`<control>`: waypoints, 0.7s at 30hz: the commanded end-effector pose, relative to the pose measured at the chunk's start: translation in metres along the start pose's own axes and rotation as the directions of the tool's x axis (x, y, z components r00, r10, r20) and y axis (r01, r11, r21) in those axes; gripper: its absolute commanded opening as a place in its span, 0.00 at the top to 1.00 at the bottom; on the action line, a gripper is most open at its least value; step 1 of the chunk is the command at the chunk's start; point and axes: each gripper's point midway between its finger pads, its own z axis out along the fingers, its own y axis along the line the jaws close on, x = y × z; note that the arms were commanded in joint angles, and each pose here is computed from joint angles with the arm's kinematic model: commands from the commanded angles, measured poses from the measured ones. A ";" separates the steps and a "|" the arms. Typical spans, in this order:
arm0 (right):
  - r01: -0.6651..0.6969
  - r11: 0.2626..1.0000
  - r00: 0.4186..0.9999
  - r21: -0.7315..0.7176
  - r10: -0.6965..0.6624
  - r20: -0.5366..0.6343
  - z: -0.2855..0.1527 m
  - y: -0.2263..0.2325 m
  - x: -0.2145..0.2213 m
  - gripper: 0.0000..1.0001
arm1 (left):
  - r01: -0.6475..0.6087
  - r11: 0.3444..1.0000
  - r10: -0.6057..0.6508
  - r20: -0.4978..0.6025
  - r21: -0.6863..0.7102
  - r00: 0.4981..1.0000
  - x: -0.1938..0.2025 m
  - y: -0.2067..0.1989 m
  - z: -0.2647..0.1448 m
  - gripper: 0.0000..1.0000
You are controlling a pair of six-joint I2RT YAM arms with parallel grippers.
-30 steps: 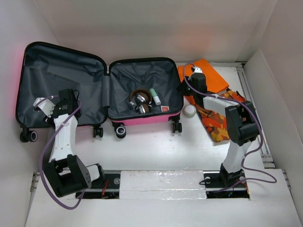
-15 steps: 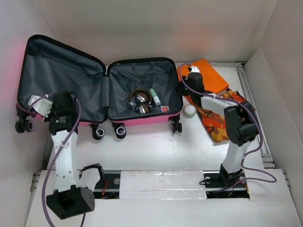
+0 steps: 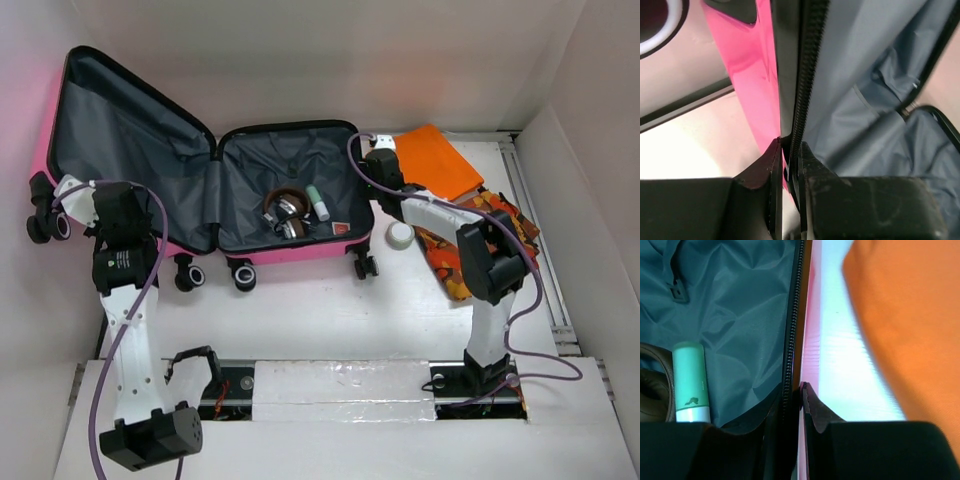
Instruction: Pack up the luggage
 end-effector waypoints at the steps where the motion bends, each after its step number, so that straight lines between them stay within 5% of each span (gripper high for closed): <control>1: -0.011 0.921 0.952 -0.390 -0.110 -0.286 -0.029 0.146 0.121 1.00 | 0.103 0.901 -0.116 0.005 0.422 0.993 -0.038 -0.090 -0.042 1.00; 10: 0.006 0.875 0.944 -0.484 -0.165 -0.287 -0.039 0.219 0.126 1.00 | 0.066 0.854 -0.085 0.013 0.516 0.996 -0.051 -0.117 -0.048 1.00; 21: 0.001 0.855 0.948 -0.519 -0.166 -0.270 -0.031 0.251 0.118 1.00 | 0.084 0.927 -0.123 0.087 0.366 0.989 -0.061 -0.094 -0.025 1.00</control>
